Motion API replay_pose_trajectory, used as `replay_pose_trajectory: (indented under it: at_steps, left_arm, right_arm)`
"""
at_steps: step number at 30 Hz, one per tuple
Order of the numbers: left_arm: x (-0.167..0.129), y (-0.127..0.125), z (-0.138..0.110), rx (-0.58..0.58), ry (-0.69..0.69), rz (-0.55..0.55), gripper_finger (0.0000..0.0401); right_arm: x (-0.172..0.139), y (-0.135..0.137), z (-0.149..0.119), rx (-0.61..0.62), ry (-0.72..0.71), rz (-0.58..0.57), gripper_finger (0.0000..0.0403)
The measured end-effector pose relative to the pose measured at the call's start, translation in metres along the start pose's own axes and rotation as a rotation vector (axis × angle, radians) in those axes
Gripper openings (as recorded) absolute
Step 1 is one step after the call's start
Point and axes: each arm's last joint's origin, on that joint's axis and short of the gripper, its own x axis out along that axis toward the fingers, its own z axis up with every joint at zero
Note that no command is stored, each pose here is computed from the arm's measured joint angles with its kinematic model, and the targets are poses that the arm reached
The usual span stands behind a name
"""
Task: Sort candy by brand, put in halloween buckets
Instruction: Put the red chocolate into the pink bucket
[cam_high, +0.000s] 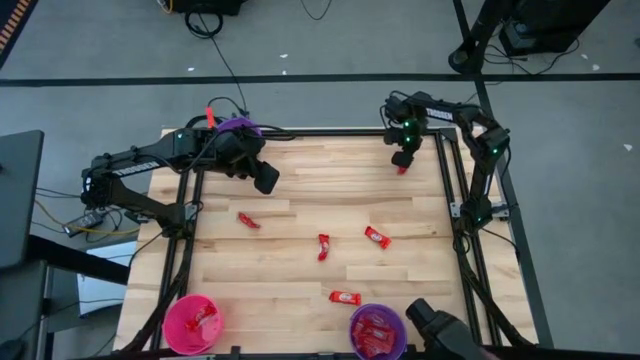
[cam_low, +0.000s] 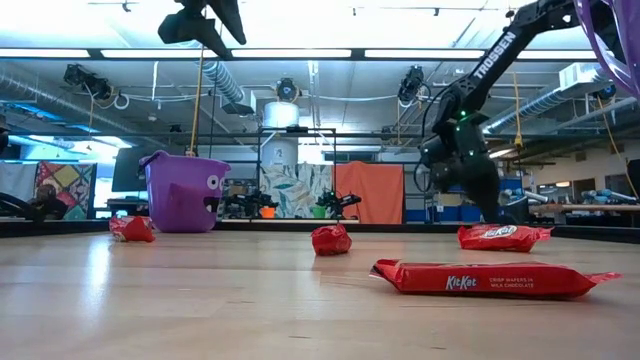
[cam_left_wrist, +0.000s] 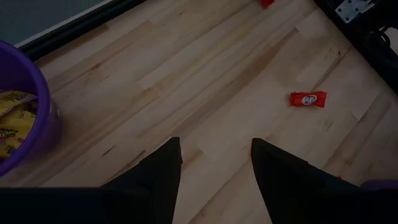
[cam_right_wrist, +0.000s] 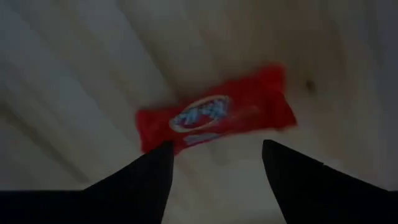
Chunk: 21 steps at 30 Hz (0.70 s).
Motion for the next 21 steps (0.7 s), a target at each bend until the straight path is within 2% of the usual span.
replay_pose_trajectory:
  at_steps: [3, 5, 9, 13, 17, 19, 21]
  left_arm:
    - [0.0, 0.0, 0.0, 0.0, 0.0, 0.0, 0.0197]
    - [0.0, 0.0, 0.0, -0.001, 0.0, 0.0, 0.0197]
    - [0.0, 0.0, 0.0, -0.001, 0.0, 0.0, 0.0197]
    - [0.0, 0.0, 0.0, 0.0, 0.0, 0.0, 0.0197]
    - [0.0, 0.0, 0.0, -0.001, -0.001, 0.0, 0.0197]
    - [0.0, 0.0, 0.0, -0.001, 0.0, 0.0, 0.0197]
    - [0.0, 0.0, 0.0, -0.001, 0.0, 0.0, 0.0197]
  right_arm:
    - [0.0, 0.004, 0.005, -0.107, 0.015, -0.079, 0.0248]
    - [0.001, 0.007, 0.007, -0.162, 0.009, -0.086, 0.0242]
    - [0.0, 0.007, 0.012, -0.183, -0.039, -0.085, 0.0232]
    - [0.0, 0.001, 0.01, -0.127, 0.0, -0.166, 0.023]
    - [-0.002, -0.014, 0.0, -0.003, 0.118, -0.368, 0.023]
    - [-0.003, -0.017, -0.005, 0.03, 0.141, -0.358, 0.0229]
    - [-0.005, -0.014, -0.005, 0.023, 0.093, -0.274, 0.0228]
